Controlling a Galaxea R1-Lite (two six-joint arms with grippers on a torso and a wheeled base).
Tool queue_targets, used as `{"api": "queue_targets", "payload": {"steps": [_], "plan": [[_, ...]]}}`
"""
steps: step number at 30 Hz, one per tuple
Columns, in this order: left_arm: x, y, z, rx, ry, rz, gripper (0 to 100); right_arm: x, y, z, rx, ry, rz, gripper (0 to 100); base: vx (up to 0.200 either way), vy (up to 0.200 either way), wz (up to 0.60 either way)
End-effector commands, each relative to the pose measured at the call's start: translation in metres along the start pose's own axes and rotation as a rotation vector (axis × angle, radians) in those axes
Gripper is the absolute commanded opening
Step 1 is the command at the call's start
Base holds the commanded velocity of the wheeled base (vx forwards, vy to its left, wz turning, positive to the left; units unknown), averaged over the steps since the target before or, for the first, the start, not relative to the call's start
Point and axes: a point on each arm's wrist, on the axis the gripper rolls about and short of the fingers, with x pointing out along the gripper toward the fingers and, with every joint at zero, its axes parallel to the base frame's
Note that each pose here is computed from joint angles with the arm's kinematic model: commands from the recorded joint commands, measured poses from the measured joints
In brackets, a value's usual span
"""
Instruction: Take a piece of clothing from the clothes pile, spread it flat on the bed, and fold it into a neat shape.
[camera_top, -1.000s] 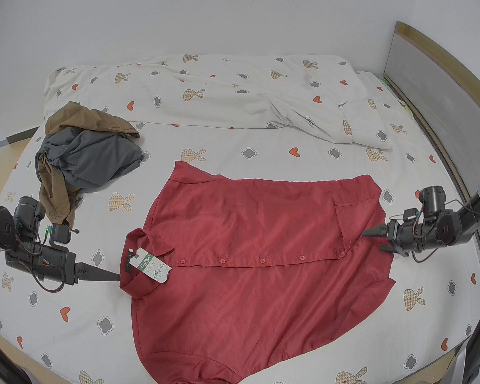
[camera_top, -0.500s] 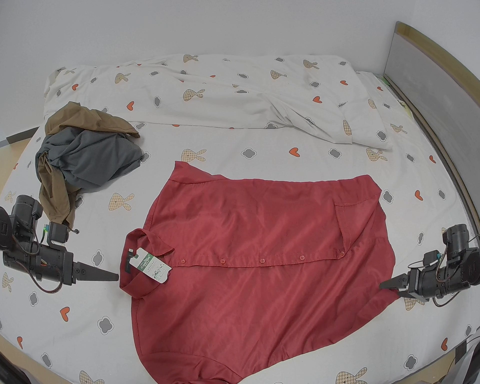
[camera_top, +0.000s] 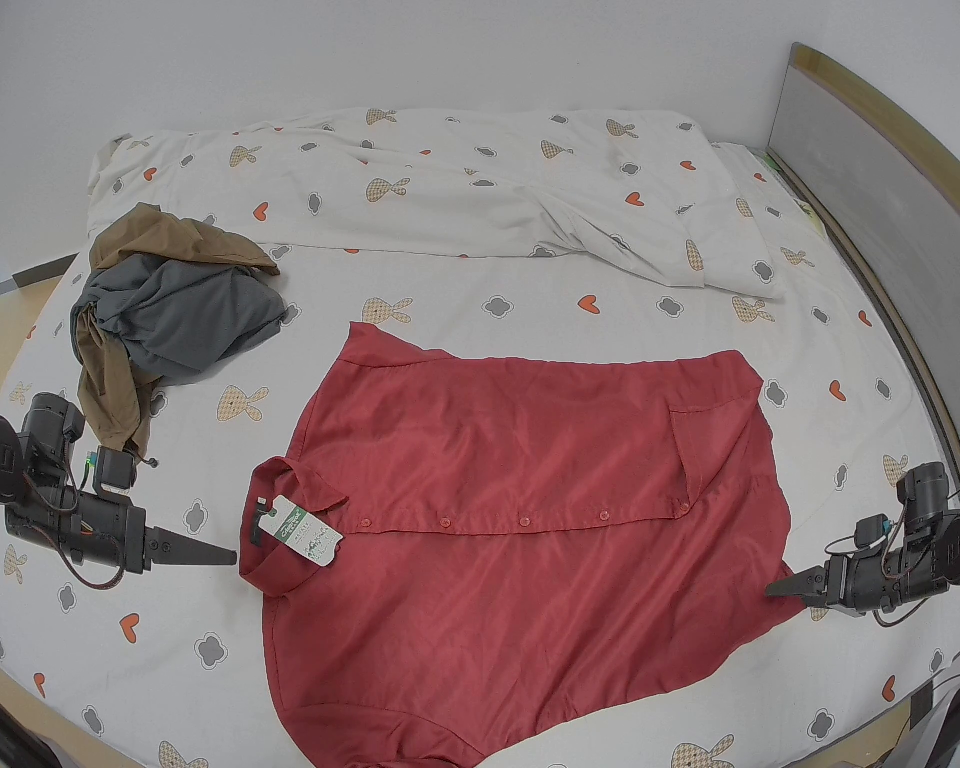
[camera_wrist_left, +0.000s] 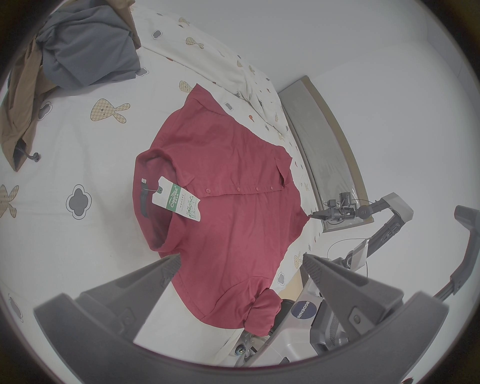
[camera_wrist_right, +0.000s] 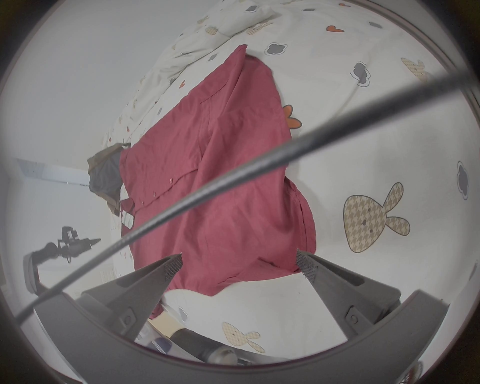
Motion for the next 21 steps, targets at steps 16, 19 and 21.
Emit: {"api": "queue_targets", "payload": {"steps": [16,19,21], "plan": [[-0.002,0.001,-0.001,-0.003,-0.007,0.006,100,-0.013,-0.014,-0.011,-0.038,-0.025,-0.052,100,0.0,0.0,0.0],[-0.002,0.001,-0.001,-0.004,-0.006,0.006,100,0.001,-0.02,0.002,-0.034,0.006,-0.045,100,0.0,0.0,0.0],[-0.002,0.001,-0.001,-0.004,-0.006,0.006,100,0.008,-0.021,0.005,-0.033,0.02,-0.035,100,0.0,0.0,0.0]]}}
